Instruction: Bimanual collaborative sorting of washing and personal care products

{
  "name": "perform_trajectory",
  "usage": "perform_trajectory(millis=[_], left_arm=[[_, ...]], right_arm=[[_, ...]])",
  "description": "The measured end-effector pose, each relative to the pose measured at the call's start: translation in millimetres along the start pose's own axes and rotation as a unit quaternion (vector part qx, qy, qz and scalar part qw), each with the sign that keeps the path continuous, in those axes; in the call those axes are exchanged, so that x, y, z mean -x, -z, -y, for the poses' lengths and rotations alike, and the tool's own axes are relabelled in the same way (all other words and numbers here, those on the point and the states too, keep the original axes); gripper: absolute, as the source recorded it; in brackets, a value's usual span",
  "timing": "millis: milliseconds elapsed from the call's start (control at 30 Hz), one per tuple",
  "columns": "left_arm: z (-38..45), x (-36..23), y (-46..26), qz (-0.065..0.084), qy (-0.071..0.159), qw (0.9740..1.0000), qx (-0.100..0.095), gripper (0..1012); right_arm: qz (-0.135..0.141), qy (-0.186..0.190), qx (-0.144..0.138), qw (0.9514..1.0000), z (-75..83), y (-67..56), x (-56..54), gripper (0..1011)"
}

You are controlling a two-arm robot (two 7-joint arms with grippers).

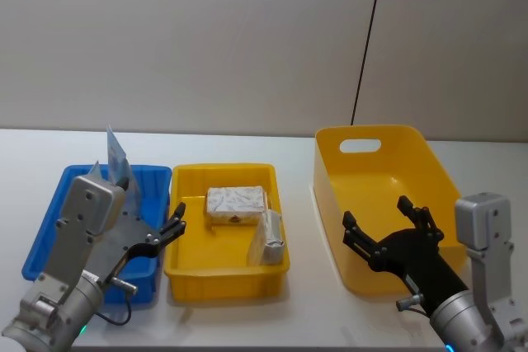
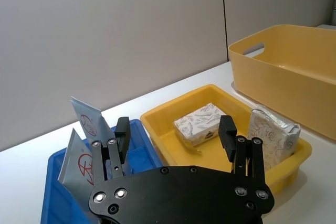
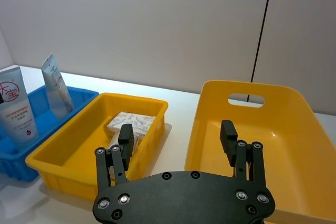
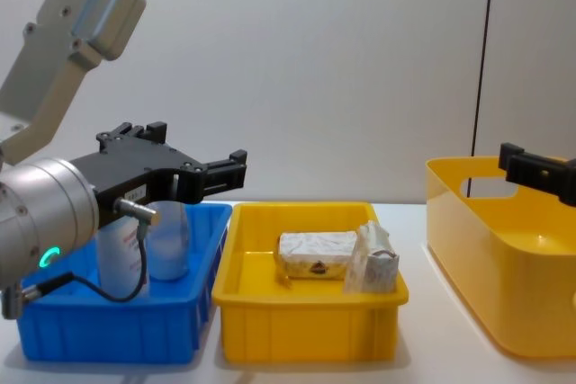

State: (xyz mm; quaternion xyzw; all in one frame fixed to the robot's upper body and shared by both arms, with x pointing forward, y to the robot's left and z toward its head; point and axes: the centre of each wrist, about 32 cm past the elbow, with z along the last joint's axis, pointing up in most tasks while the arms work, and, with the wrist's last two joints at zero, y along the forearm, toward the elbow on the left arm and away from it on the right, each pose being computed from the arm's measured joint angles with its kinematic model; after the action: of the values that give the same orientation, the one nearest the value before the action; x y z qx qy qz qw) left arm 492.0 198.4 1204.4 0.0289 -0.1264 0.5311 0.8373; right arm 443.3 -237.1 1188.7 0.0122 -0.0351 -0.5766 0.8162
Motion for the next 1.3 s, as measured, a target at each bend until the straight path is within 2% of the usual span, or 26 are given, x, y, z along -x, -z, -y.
perform_trajectory(millis=[967,1133,1300], left_arm=[[0.0,0.0,0.0,0.0,0.0,1.0,0.0,1002],[0.0,0.0,0.0,0.0,0.0,1.0,0.0,1002],[0.0,0.0,0.0,0.0,0.0,1.0,0.0,1001]], right_arm=[[-0.001,0.0,0.001,1.0,-0.6,0.0,0.6,1004],[-0.004,0.0,0.007,1.0,-5.1,-0.5,4.6,1004],[-0.009,0.003,0.025,0.9996,-14.7,-0.8,14.1,1004]])
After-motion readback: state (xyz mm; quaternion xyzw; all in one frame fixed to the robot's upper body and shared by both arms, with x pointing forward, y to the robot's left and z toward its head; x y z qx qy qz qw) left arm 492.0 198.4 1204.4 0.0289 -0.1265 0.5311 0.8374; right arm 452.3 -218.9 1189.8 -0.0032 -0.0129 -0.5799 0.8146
